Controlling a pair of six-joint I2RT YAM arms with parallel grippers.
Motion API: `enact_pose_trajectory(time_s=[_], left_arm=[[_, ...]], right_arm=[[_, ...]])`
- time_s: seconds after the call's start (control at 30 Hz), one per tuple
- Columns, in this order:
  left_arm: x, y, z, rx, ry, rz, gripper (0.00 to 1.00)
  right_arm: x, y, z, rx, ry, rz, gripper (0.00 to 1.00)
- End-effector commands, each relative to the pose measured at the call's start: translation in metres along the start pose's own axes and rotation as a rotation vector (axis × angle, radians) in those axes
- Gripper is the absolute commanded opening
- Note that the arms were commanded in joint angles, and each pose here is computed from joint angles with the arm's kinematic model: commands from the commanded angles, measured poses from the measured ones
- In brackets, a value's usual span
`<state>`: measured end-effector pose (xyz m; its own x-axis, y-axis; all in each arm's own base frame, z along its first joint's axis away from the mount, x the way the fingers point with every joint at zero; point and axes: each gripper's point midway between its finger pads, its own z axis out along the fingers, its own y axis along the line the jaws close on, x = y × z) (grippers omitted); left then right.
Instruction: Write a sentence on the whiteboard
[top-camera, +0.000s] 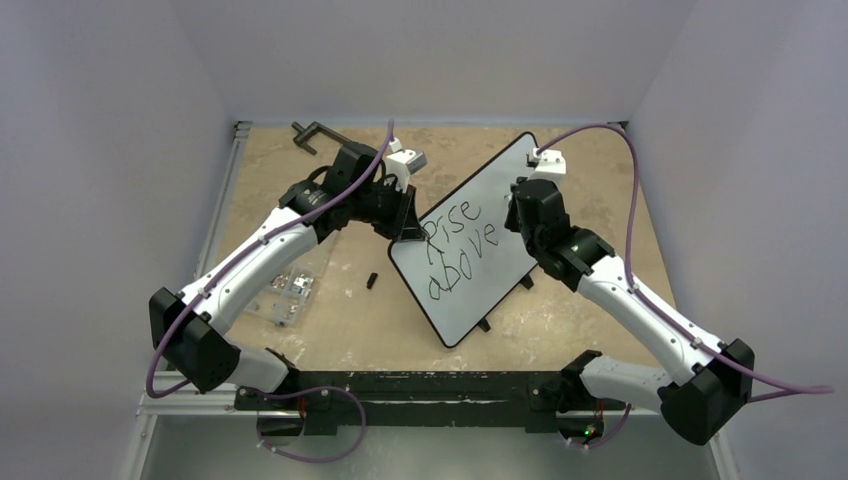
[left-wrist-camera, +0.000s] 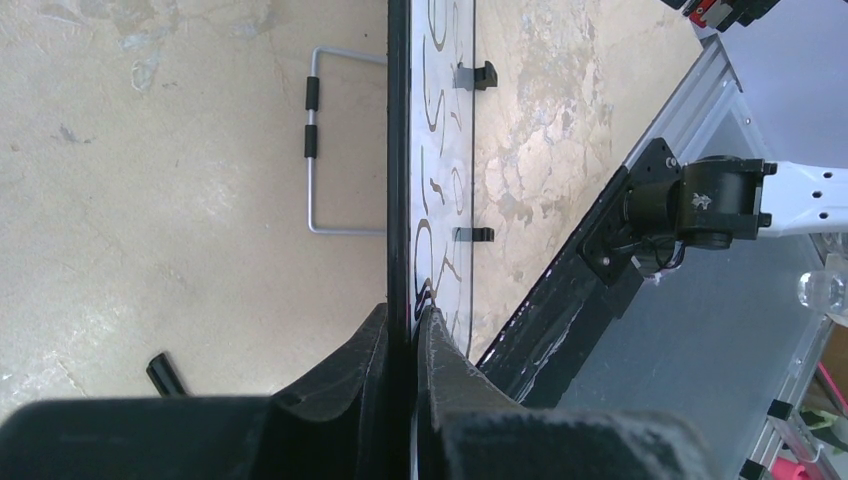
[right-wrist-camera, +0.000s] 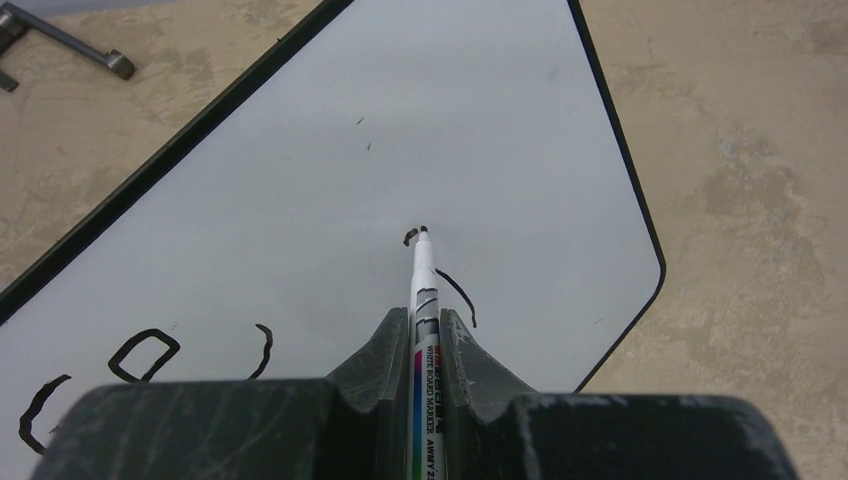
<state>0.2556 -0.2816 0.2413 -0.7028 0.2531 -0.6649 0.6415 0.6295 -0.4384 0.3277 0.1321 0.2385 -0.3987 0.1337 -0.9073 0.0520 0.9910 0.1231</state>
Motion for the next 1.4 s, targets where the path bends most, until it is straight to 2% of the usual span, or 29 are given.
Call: enact_pose_trajectory(time_s=[0.0,0.27,0.7,1.37], left_arm=[[-0.008,0.011,-0.007,-0.063,-0.045,0.103,0.0],[-0.008,0.011,-0.009,-0.067,-0.049,0.102,0.0],[-0.008,0.011,-0.011,-0.069,-0.05,0.106,0.0],[-0.007,0.009,-0.012,-0.061,-0.054,0.106,0.0]], right_arm=[[-0.019,-0.014,-0.011,0.053,-0.063,0.002,0.0],[-0.011,-0.027,-0.012,0.1,-0.055,0.009,0.0],[-0.002,-0.018,0.002,0.02,-0.01,0.056,0.0],[0.001,-0.018,0.019,0.041,0.0,0.053,0.0]])
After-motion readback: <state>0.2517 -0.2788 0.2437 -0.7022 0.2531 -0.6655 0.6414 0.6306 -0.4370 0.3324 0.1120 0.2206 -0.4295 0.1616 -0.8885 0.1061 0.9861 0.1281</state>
